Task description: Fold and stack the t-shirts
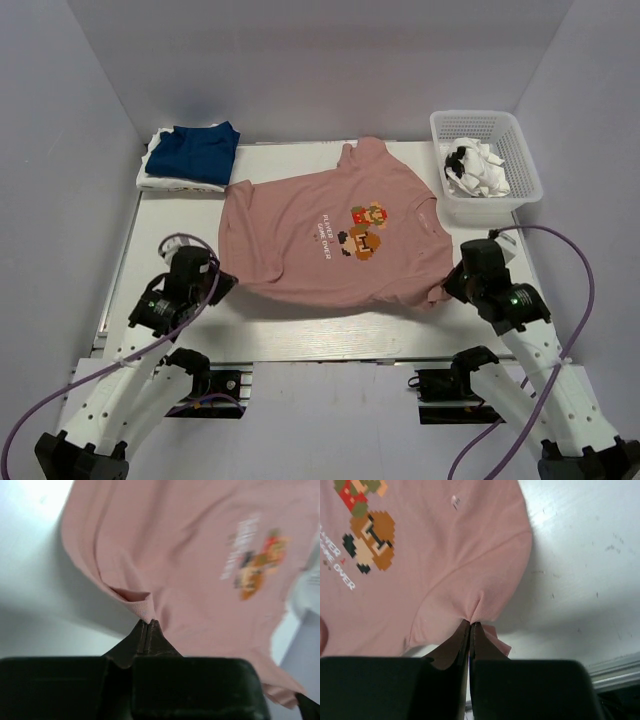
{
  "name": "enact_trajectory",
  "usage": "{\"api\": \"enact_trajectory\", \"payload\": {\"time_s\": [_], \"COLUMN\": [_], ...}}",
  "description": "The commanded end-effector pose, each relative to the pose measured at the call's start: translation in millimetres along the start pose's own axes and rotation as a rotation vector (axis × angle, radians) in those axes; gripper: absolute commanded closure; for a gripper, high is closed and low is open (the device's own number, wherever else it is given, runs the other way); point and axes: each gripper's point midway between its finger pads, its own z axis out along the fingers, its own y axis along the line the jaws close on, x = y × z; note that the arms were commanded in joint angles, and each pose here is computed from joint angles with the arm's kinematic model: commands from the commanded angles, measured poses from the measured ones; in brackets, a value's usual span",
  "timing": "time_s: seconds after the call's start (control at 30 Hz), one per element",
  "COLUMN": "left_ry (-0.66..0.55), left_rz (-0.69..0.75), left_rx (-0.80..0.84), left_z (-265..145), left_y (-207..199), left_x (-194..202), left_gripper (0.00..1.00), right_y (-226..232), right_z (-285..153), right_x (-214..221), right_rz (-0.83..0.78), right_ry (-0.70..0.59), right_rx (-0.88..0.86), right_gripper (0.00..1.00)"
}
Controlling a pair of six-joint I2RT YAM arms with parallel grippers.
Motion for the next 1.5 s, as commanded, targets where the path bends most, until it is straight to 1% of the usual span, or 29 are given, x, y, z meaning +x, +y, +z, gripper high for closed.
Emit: {"api": "enact_trajectory", "payload": {"time_s": [0.0, 0.03, 0.07, 0.1, 0.13, 0.17, 0.2, 0.23, 0.27, 0.33, 0.4, 0.43, 0.47, 0.5, 0.53, 0.57, 0.6, 0.63, 0.67, 0.7, 0.73, 0.8, 0.93, 1.0, 1.13, 1.3, 1.4, 1.43, 1.47], "left_ry": [-0.164, -0.192, -0.267, -0.301, -0.367, -0.429, -0.475, -0.545, -0.59, -0.698, -0.757, -0.797, -0.822, -0.864, -0.882, -0.897, -0.934, -0.962, -0.98, -0.989, -1.021, -1.057, -1.117, -1.146, -1.168, -1.145, -1.079, -1.075, -1.027], "left_rz": [0.064, 0.067, 0.063, 0.077, 0.074, 0.075, 0.054, 0.054, 0.06, 0.065, 0.087, 0.082, 0.1, 0.09, 0.097, 0.117, 0.116, 0.118, 0.128, 0.135, 0.115, 0.122, 0.121, 0.103, 0.104, 0.123, 0.163, 0.154, 0.152], "left_rx": [0.127, 0.15, 0.222, 0.231, 0.29, 0.313, 0.324, 0.374, 0.388, 0.463, 0.508, 0.549, 0.559, 0.603, 0.612, 0.608, 0.659, 0.677, 0.682, 0.682, 0.72, 0.746, 0.837, 0.87, 0.896, 0.848, 0.775, 0.735, 0.678], "left_z": [-21, -28, -49, -57, -80, -95, -106, -135, -146, -184, -207, -234, -246, -274, -284, -288, -312, -326, -334, -340, -368, -392, -438, -452, -466, -448, -401, -387, -351], "left_y": [-51, -61, -86, -94, -117, -126, -133, -148, -155, -176, -190, -199, -204, -211, -215, -218, -223, -224, -226, -227, -225, -222, -202, -195, -188, -200, -217, -218, -225], "left_x": [-48, -57, -80, -90, -111, -126, -140, -158, -169, -194, -207, -217, -222, -231, -235, -238, -243, -246, -250, -252, -255, -258, -247, -245, -242, -249, -251, -255, -257], "left_gripper": [1.0, 1.0, 1.0, 1.0, 1.0, 1.0, 1.0, 1.0, 1.0, 1.0, 1.0, 1.0, 1.0, 1.0, 1.0, 1.0, 1.0, 1.0, 1.0, 1.0, 1.0, 1.0, 1.0, 1.0, 1.0, 1.0, 1.0, 1.0, 1.0], "right_y": [44, 51, 66, 73, 76, 79, 85, 91, 95, 108, 115, 117, 133, 133, 128, 136, 132, 130, 126, 123, 116, 108, 84, 80, 80, 95, 111, 119, 127], "right_z": [-26, -34, -50, -77, -88, -101, -140, -154, -180, -234, -242, -303, -291, -295, -352, -346, -370, -382, -403, -413, -436, -456, -498, -507, -502, -467, -429, -405, -379], "right_x": [-76, -88, -112, -140, -152, -165, -194, -207, -222, -257, -270, -290, -300, -303, -317, -326, -332, -336, -340, -341, -343, -338, -324, -321, -323, -335, -345, -351, -353], "right_rz": [0.031, 0.037, 0.046, 0.073, 0.079, 0.082, 0.115, 0.121, 0.109, 0.111, 0.017, 0.042, -0.023, -0.067, -0.032, -0.066, -0.066, -0.072, -0.045, -0.041, -0.027, -0.03, -0.02, -0.027, -0.043, -0.082, -0.109, -0.106, -0.127], "right_ry": [-0.255, -0.3, -0.397, -0.494, -0.533, -0.58, -0.68, -0.725, -0.786, -0.914, -0.932, -1.026, -1.006, -1.004, -1.106, -1.108, -1.16, -1.2, -1.255, -1.283, -1.354, -1.4, -1.504, -1.527, -1.523, -1.475, -1.414, -1.377, -1.336], "right_rx": [-0.135, -0.165, -0.236, -0.265, -0.276, -0.289, -0.334, -0.363, -0.391, -0.465, -0.427, -0.504, -0.476, -0.453, -0.517, -0.49, -0.504, -0.507, -0.535, -0.547, -0.57, -0.607, -0.665, -0.673, -0.643, -0.557, -0.487, -0.44, -0.404], "right_gripper": [1.0, 1.0, 1.0, 1.0, 1.0, 1.0, 1.0, 1.0, 1.0, 1.0, 1.0, 1.0, 1.0, 1.0, 1.0, 1.0, 1.0, 1.0, 1.0, 1.0, 1.0, 1.0, 1.0, 1.0, 1.0, 1.0, 1.0, 1.0, 1.0]}}
